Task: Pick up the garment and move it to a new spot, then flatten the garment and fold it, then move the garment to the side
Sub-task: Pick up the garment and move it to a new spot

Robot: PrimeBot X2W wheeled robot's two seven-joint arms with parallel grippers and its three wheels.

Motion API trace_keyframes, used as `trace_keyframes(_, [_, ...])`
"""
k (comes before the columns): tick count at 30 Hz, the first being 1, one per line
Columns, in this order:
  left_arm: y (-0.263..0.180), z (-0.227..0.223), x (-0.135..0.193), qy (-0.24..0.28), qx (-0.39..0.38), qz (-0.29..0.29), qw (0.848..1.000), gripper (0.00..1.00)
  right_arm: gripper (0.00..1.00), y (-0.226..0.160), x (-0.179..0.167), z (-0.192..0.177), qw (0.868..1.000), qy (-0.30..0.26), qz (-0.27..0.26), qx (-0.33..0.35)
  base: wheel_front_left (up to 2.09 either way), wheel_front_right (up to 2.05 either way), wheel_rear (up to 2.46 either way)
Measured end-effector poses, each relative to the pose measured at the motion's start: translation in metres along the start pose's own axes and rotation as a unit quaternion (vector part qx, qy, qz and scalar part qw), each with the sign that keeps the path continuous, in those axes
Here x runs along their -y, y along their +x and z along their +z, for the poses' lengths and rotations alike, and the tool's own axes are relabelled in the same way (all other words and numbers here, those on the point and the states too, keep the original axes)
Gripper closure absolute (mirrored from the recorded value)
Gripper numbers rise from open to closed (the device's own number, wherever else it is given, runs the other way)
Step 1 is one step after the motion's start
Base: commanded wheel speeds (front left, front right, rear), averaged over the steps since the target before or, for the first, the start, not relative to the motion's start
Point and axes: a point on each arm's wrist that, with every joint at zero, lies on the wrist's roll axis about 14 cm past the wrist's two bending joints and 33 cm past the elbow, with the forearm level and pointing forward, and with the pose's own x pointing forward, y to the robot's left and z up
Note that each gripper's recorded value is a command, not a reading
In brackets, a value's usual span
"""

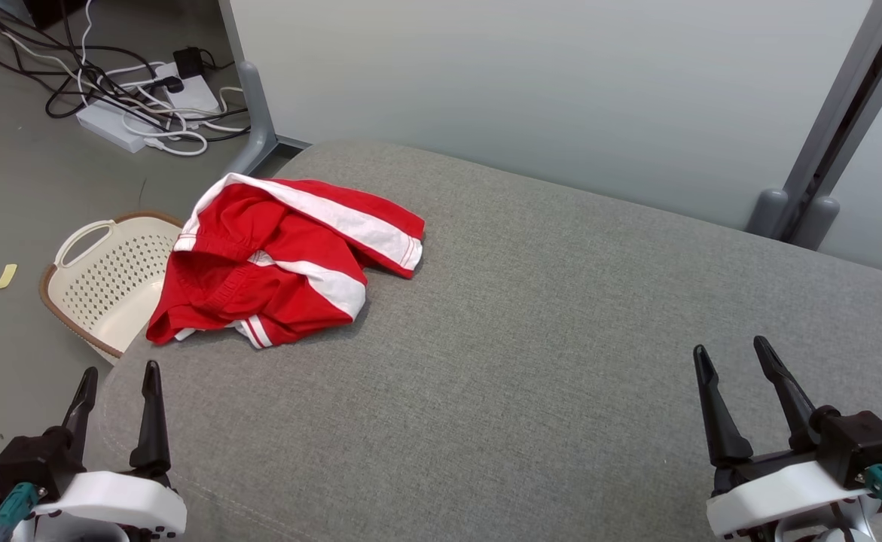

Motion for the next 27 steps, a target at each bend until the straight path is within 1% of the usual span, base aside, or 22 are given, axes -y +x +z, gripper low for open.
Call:
trace_keyframes(3, [0.003, 0.004, 0.002, 0.002, 0.005, -0.002, 1.000, 0.00, 0.00, 0.001, 0.001, -0.002, 1.000, 0.001, -0.001, -0.004, 0.00, 0.00, 0.00])
trace_keyframes(8, [0.021, 0.020, 0.011, 0.008, 0.026, -0.015, 1.000, 0.00, 0.00, 0.000, 0.005, -0.005, 1.000, 0.002, -0.005, -0.011, 0.00, 0.00, 0.00])
trace_keyframes(12, [0.048, 0.033, 0.024, 0.013, 0.038, -0.031, 0.999, 0.00, 0.00, 0.006, 0.012, -0.005, 1.000, -0.004, -0.005, -0.014, 0.00, 0.00, 0.00])
trace_keyframes(15, [0.073, 0.032, 0.036, 0.012, 0.025, -0.045, 0.999, 0.00, 0.00, 0.011, 0.021, -0.007, 1.000, -0.013, -0.007, -0.020, 0.00, 0.00, 0.00])
trace_keyframes(18, [0.098, 0.021, 0.053, 0.010, -0.003, -0.060, 0.998, 0.00, 0.00, 0.015, 0.034, -0.011, 0.999, -0.017, -0.015, -0.026, 0.00, 0.00, 0.00])
trace_keyframes(21, [0.122, 0.000, 0.064, 0.011, -0.043, -0.069, 0.997, 0.00, 0.00, 0.019, 0.046, -0.019, 0.999, -0.020, -0.021, -0.034, 0.00, 0.00, 0.00])
trace_keyframes(24, [0.138, -0.031, 0.069, 0.014, -0.097, -0.069, 0.993, 0.00, 0.00, 0.019, 0.059, -0.030, 0.998, -0.016, -0.032, -0.047, 0.00, 0.00, 0.00])
trace_keyframes(27, [0.147, -0.068, 0.074, 0.014, -0.161, -0.068, 0.984, 0.00, 0.00, 0.019, 0.072, -0.043, 0.997, -0.015, -0.045, -0.059, 0.00, 0.00, 0.00])
